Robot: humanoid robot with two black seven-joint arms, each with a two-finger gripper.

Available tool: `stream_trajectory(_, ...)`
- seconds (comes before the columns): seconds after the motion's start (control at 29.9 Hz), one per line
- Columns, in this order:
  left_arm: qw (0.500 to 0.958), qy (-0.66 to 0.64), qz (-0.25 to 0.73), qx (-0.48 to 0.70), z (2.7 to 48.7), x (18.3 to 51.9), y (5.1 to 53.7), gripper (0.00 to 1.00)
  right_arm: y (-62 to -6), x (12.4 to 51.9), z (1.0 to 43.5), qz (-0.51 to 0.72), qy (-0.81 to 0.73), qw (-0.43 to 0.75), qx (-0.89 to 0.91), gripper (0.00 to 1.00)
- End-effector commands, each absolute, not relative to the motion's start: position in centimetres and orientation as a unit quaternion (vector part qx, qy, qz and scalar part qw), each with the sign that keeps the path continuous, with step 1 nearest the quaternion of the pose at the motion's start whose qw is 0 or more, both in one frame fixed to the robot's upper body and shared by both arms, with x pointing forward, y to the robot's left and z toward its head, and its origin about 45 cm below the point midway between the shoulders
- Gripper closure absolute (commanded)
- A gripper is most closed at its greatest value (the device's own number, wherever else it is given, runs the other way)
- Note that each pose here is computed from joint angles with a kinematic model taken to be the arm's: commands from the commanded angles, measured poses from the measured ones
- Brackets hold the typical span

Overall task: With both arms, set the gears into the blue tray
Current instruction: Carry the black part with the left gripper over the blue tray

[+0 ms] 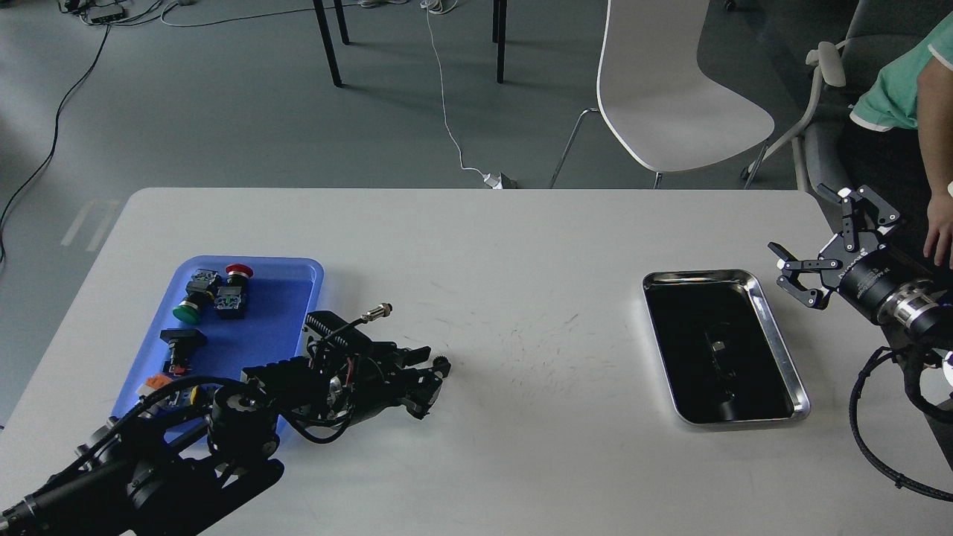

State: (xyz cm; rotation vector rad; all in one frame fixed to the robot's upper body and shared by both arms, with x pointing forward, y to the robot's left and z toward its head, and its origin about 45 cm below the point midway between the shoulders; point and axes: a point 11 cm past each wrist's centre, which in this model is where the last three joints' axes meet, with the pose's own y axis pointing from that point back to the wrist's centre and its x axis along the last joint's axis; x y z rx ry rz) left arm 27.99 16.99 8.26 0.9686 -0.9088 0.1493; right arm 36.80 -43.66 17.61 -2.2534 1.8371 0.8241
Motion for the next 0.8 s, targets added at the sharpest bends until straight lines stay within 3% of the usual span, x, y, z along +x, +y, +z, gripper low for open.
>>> stream_trajectory(0.0, 0.784, -0.415, 0.067, 0.456, 7.7, 27.9, 17.4, 0.91, -43.7, 36.8, 17.6, 0.272, 0.607, 0.06, -0.744, 0.02)
stream_trajectory(0.23, 0.785, -0.409, 0.066, 0.461, 7.3, 27.5, 17.8, 0.97, -43.7, 36.7, 17.5, 0.273, 0.607, 0.059, -0.744, 0.02)
stream_trajectory(0.77, 0.75, -0.454, 0.091, 0.472, 10.7, 29.5, 21.7, 0.97, -43.6, 37.0, 17.8, 0.27, 0.606, 0.061, -0.746, 0.02)
